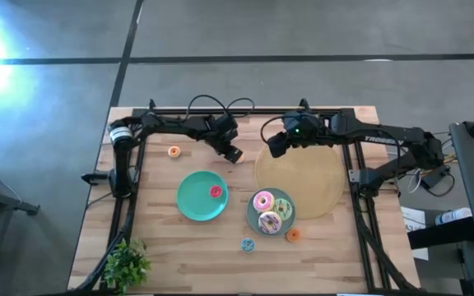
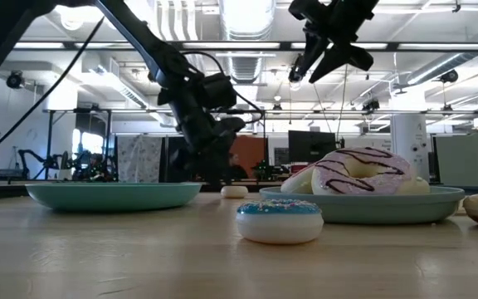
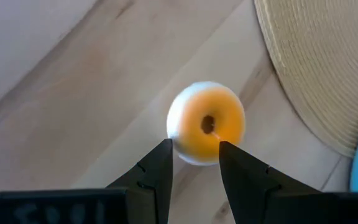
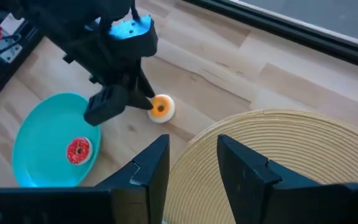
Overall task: Pick & Place donuts
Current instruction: Put the small yellow donut on the green plate
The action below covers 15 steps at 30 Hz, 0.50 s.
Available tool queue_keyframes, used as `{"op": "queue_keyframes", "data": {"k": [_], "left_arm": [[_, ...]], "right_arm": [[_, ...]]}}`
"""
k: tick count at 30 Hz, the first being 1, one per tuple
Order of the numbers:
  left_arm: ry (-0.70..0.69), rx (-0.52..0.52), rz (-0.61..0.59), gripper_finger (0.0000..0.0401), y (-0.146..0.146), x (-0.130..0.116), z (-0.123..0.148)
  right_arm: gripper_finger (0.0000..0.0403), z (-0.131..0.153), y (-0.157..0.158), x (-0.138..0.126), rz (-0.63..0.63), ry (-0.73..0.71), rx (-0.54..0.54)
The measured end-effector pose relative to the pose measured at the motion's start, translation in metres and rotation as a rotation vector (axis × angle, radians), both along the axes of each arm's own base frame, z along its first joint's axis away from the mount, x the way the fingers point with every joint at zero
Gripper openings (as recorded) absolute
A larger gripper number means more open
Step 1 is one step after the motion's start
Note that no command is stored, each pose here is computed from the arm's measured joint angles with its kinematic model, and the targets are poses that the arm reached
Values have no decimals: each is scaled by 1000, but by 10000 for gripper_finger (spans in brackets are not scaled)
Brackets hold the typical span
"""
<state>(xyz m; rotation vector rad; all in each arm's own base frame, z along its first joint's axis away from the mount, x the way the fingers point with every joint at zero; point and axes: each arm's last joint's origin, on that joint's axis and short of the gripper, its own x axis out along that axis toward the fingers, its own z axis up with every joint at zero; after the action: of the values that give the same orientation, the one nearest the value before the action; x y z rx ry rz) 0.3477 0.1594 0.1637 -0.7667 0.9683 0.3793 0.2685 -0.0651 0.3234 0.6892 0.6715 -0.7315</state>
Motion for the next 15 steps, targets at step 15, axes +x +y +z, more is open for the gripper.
{"op": "queue_keyframes", "data": {"k": [15], "left_arm": [[-37, 36, 3, 95, 5, 10, -14]], "right_arm": [[127, -1, 0, 0, -5, 1, 1]]}}
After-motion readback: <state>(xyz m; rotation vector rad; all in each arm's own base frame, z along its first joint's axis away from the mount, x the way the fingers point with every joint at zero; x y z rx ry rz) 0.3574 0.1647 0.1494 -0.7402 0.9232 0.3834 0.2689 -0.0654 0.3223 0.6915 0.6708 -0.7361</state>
